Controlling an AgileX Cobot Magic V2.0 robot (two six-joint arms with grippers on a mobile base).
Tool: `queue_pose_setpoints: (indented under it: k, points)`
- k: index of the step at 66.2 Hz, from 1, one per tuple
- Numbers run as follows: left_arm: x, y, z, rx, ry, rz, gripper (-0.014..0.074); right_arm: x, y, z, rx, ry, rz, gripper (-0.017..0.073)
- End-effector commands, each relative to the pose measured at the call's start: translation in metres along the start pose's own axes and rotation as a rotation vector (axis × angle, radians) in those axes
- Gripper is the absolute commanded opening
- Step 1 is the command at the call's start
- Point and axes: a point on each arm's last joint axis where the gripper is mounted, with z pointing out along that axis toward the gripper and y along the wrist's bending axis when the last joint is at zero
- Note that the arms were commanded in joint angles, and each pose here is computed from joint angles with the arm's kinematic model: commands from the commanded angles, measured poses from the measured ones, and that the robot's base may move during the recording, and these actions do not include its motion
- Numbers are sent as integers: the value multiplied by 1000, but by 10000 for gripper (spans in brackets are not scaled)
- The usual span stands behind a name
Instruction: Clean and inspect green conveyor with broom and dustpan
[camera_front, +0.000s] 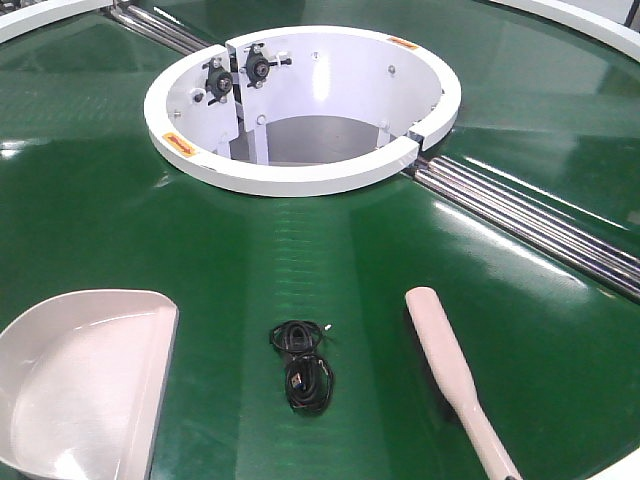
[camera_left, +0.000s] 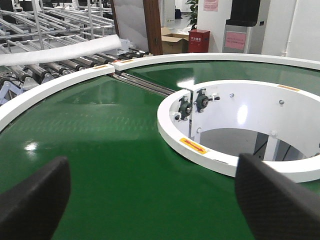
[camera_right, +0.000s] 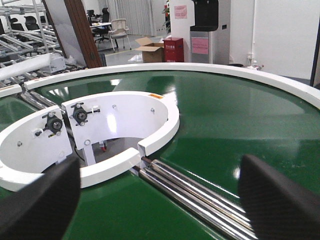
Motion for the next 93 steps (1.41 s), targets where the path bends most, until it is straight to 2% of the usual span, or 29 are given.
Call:
queue_pose_setpoints:
  k: [1, 5, 9, 13, 15, 21, 28, 44, 55, 59, 65, 70, 93]
  points:
    - [-18, -3, -3, 20, -104, 20, 640, -15, 1, -1, -4, -50, 0, 666]
    - [-18, -5, -3, 35, -103, 56, 621, -12, 3, 1, -20, 22, -32, 662]
    - [-19, -7, -3, 48, -105, 89, 598, -9, 9, 5, -70, 127, -123, 651]
    - [-18, -9, -3, 62, -98, 99, 577, -4, 18, 14, -141, 258, -191, 649]
    - [-17, -9, -3, 67, -92, 100, 568, -2, 22, 18, -173, 316, -201, 648]
    - [-17, -10, -3, 77, -84, 101, 559, 5, 37, 37, -245, 495, -172, 645]
    - [-16, -10, -3, 77, -80, 101, 559, 11, 49, 66, -260, 620, -147, 643]
    - [-14, -10, -3, 77, -59, 101, 559, 33, 81, 133, -308, 896, -201, 638]
    - [-13, -10, -3, 77, -45, 101, 559, 49, 109, 158, -358, 1036, -252, 633]
    - [-12, -10, -3, 78, -32, 101, 559, 55, 117, 165, -352, 1088, -246, 631]
    - [-10, -10, -3, 78, -14, 101, 559, 64, 120, 173, -320, 1179, -235, 629]
    - [-9, -10, -3, 79, 2, 101, 559, 73, 118, 179, -301, 1236, -257, 623]
    - [-6, -10, -3, 82, 38, 94, 559, 100, 119, 196, -260, 1323, -245, 599]
